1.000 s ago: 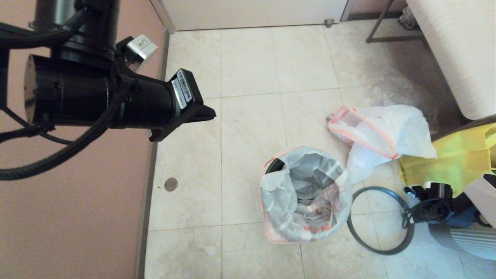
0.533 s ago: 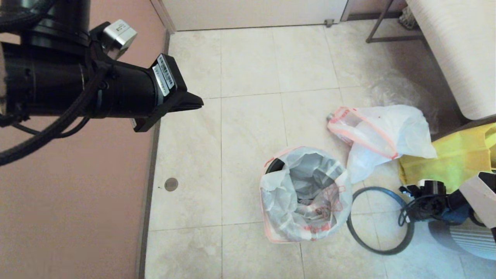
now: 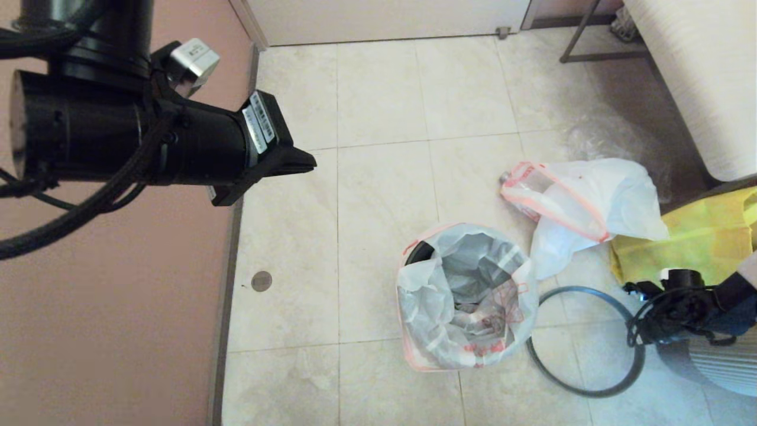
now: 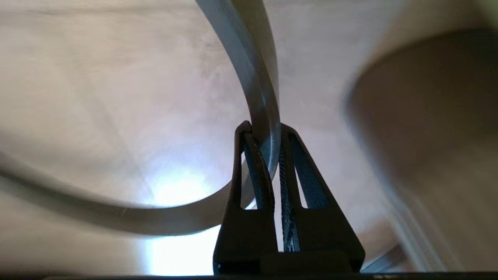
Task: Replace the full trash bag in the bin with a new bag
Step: Place the trash can ring on the trash can
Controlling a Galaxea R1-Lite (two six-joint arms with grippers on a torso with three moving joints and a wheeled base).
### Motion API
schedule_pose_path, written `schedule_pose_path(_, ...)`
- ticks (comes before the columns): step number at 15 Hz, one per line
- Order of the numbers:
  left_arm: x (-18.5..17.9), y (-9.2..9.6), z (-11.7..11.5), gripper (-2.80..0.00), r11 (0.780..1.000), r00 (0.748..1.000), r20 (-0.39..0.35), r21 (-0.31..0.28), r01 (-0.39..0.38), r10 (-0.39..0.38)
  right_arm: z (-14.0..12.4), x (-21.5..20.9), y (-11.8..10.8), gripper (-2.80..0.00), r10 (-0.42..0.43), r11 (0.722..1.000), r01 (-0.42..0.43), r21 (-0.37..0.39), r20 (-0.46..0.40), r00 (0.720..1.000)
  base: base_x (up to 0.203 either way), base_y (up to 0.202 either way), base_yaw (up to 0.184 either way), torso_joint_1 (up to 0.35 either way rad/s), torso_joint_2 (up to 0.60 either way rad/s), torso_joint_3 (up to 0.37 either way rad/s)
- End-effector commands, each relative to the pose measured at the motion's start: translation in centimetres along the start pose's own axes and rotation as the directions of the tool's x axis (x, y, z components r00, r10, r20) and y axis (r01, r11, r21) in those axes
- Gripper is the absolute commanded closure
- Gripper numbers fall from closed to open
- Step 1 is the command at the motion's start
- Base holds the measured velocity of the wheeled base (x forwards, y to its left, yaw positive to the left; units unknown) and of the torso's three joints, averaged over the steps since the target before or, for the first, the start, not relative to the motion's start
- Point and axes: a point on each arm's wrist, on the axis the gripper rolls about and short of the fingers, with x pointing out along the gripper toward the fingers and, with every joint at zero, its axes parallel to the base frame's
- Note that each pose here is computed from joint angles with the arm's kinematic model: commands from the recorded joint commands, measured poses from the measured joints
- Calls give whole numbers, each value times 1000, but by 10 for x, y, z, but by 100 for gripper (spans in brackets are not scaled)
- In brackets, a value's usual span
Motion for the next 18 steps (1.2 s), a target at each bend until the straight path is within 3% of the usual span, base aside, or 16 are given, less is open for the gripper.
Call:
schedule_pose_path(1,15,2,-5,0,1000,999,-35,-1,-24,24,24,-81,-11,0,-44,999,44,4,126,991,0,0,0,0,0,0)
schedule_pose_path(5,38,8,-11,0,998,995,-76,0,-66,66,24,-209,-12,0,-74,997,74,11,299,951,0,0,0,0,0,0)
schedule_pose_path(9,31,12,-3,0,997,997,-41,7,-71,71,6,-303,4,0,-16,999,28,-25,375,927,0,0,0,0,0,0)
schedule_pose_path(13,21,9,-3,0,999,998,-37,13,-53,53,-18,-364,23,0,169,986,-159,-57,316,934,0,0,0,0,0,0)
schedule_pose_path(16,-1,6,1,0,999,1000,-3,30,-27,27,-4,-374,60,0,328,944,-297,-146,305,894,0,0,0,0,0,0)
schedule_pose_path(18,-1,6,0,0,999,1000,-7,33,-26,26,12,-362,89,0,420,905,-386,-177,244,874,0,0,0,0,0,0)
